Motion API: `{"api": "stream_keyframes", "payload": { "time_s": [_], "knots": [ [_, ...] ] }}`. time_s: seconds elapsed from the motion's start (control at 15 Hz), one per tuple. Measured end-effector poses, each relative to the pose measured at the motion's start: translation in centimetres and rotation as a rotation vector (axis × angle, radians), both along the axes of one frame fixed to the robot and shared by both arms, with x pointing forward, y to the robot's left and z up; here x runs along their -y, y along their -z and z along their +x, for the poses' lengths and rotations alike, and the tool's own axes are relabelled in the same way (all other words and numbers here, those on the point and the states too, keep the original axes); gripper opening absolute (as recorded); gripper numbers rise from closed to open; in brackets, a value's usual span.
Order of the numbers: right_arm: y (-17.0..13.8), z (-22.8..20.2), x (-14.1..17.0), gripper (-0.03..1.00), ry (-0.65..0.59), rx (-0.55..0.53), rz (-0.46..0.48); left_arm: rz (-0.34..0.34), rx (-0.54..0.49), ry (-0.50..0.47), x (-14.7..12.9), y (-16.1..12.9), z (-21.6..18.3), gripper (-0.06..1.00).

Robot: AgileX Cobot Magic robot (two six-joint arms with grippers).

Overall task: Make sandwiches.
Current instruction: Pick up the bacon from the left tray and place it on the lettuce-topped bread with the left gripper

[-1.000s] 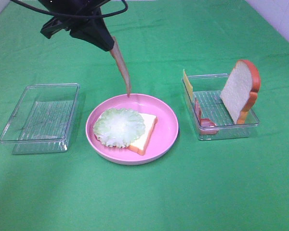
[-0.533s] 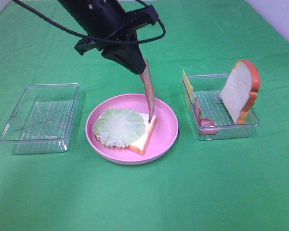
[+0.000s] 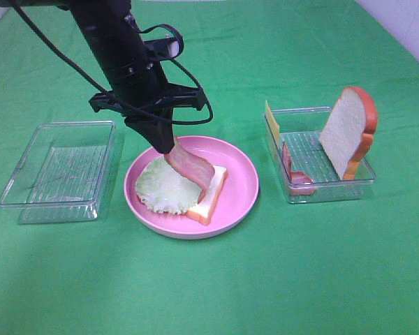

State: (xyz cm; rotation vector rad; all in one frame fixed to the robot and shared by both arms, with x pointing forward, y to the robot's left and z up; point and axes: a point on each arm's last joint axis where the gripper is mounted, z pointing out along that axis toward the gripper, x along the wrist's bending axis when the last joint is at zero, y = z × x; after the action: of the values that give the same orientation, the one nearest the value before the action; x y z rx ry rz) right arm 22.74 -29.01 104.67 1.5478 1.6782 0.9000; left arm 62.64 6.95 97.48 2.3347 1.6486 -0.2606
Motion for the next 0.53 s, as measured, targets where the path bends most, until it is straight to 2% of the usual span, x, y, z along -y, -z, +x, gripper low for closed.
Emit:
{"api": "stream_keyframes", "payload": {
  "time_s": [0.2, 0.33, 0.47, 0.53],
  "knots": [
    [0.00, 0.00, 0.00, 0.73, 0.000, 0.000, 0.000, 0.059, 0.016, -0.024, -0.51, 0.23, 0.24, 0.06],
    [0.00, 0.00, 0.00, 0.73, 0.000, 0.000, 0.000, 0.073, 0.020, -0.032, -0.63, 0.26, 0.29, 0.25],
    [0.00, 0.00, 0.00, 0.73, 0.000, 0.000, 0.000, 0.075, 0.021, -0.033, -0.65, 0.27, 0.30, 0.49],
    [0.00, 0.00, 0.00, 0.73, 0.000, 0.000, 0.000, 0.074, 0.022, -0.034, -0.64, 0.26, 0.32, 0.56]
  ]
}}
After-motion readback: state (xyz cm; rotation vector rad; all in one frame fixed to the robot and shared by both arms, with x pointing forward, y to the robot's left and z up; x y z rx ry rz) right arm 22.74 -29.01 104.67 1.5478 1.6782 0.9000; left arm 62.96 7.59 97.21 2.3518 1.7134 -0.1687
